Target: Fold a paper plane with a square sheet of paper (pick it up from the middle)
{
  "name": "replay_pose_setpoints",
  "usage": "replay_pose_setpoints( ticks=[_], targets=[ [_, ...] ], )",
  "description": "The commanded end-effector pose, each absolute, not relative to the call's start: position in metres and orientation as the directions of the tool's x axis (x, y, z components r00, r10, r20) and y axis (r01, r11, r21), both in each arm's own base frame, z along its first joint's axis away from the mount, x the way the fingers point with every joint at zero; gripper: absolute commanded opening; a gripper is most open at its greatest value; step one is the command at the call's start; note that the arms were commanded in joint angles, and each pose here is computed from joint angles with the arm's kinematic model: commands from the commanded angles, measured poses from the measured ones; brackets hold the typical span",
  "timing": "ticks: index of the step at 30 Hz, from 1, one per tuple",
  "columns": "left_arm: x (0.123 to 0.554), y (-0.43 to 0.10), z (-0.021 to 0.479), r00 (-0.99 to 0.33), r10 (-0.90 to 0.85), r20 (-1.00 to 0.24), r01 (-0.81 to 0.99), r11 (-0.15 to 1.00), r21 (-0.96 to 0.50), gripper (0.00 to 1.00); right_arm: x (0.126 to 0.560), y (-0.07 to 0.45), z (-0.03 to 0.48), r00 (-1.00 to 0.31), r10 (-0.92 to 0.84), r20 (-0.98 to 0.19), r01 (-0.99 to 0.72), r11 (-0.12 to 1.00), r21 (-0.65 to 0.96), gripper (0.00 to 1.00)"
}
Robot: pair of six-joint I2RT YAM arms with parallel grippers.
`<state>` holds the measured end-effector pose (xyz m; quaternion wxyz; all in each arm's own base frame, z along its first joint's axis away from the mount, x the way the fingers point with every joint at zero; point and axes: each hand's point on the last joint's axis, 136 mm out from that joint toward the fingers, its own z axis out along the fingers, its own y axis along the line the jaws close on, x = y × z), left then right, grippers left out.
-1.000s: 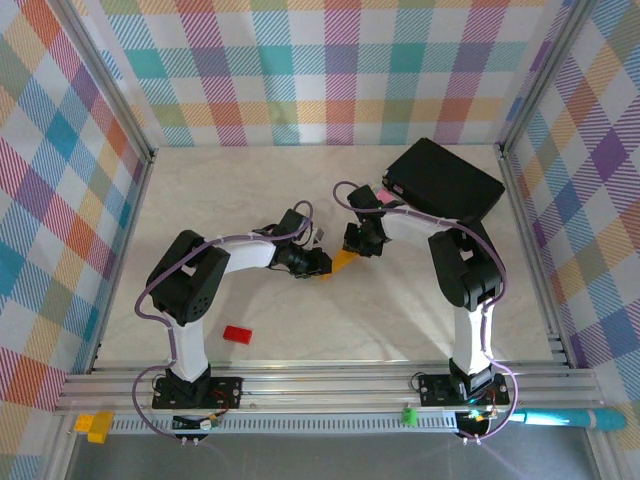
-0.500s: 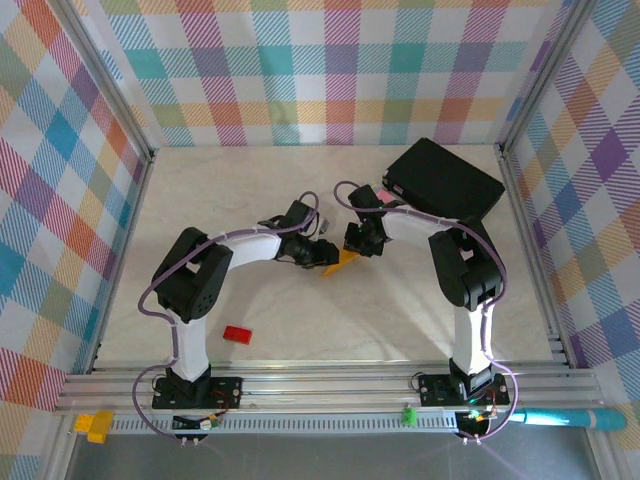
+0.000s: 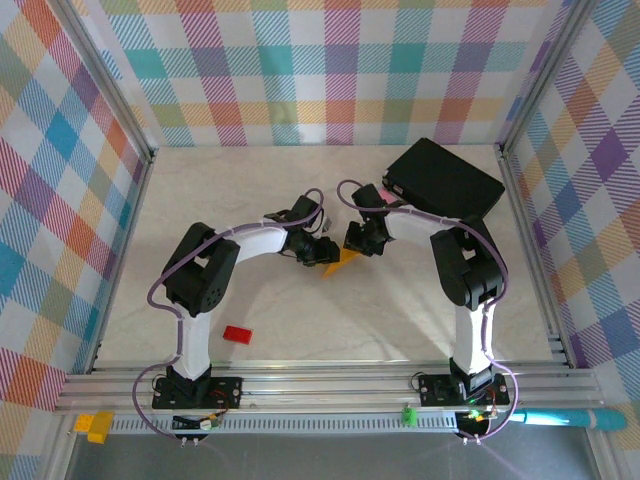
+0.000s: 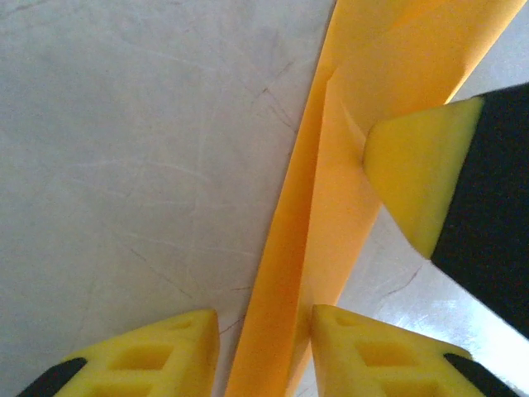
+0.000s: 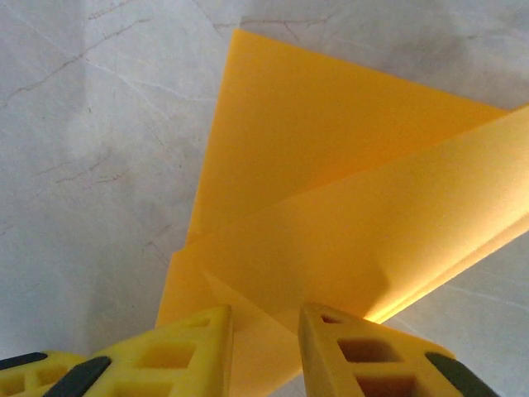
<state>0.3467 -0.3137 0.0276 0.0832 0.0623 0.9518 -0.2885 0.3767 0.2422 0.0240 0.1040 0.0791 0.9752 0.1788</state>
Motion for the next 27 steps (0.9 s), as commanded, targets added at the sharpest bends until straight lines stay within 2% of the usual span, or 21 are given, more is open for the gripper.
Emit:
replay_pose_setpoints(
  ticks=[1, 12, 27],
  targets=[
    [0.335, -0.312, -0.001, -0.981, 0.117, -0.155, 0.179, 0.860, -0.478, 0.32, 0.377, 0.247, 0.039, -0.966, 0.178, -0.185, 0.085, 0.903, 0.422, 0.28],
    [0.321, -0.302, -0.023, -0.983, 0.150, -0.109, 0.181, 0.898, -0.401, 0.30, 0.382, 0.258, 0.072, -0.961, 0.152, -0.231, 0.017, 0.867, 0.499, 0.29],
    [0.314, -0.299, -0.031, -0.981, 0.172, -0.085, 0.191, 0.909, -0.371, 0.29, 0.403, 0.220, 0.044, -0.951, 0.211, -0.227, 0.110, 0.915, 0.389, 0.28]
  ],
)
